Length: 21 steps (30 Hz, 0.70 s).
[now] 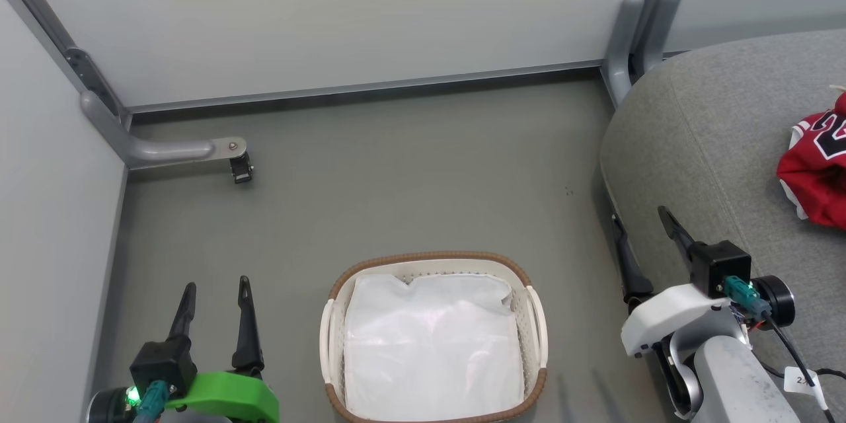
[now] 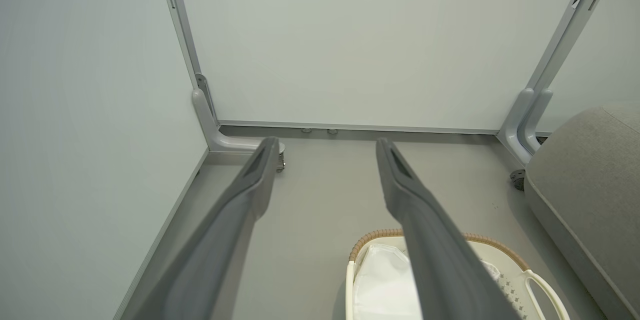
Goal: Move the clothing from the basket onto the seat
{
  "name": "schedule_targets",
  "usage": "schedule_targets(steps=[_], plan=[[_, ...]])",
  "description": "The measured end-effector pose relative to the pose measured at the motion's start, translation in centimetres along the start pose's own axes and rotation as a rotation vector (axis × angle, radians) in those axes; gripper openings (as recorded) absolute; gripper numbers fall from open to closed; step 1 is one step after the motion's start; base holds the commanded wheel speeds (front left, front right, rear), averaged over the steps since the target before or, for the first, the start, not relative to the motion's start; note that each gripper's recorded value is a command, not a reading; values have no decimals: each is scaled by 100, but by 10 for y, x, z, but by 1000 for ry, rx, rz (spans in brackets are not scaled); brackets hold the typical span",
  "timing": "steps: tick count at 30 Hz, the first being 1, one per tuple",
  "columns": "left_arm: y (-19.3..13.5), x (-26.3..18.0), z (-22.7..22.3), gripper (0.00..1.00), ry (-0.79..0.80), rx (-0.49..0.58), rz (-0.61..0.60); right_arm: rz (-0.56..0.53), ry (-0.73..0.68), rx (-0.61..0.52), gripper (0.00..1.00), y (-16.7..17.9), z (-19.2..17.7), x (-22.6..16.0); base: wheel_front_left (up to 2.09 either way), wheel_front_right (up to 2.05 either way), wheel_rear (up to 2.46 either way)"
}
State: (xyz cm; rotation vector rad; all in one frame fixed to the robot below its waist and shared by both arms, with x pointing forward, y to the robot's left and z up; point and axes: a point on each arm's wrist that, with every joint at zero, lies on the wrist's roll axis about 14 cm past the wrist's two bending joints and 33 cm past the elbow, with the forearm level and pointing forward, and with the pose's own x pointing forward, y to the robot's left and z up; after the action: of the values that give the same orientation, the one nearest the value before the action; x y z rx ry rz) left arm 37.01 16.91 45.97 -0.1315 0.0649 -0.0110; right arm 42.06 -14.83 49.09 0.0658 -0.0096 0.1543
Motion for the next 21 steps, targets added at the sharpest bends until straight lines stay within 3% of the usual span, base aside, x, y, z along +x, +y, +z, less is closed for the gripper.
schedule_targets(steps=[4,5,10,21], plan=[[-2,-2,-1,100,3,-24,-15,5,0,0,100,2,0,0,0,0,0],[-2,-2,-3,0,8,-25,-17,5,5,1,0,2,-2,0,0,0,0],[-1,-7,-18,0,61,-39,-9,-7,75,28,0,2,-23,-10,0,0,0],[9,-7,-20,0,88,-243,52,-83,77,243,0,-11,-22,-13,0,0,0]])
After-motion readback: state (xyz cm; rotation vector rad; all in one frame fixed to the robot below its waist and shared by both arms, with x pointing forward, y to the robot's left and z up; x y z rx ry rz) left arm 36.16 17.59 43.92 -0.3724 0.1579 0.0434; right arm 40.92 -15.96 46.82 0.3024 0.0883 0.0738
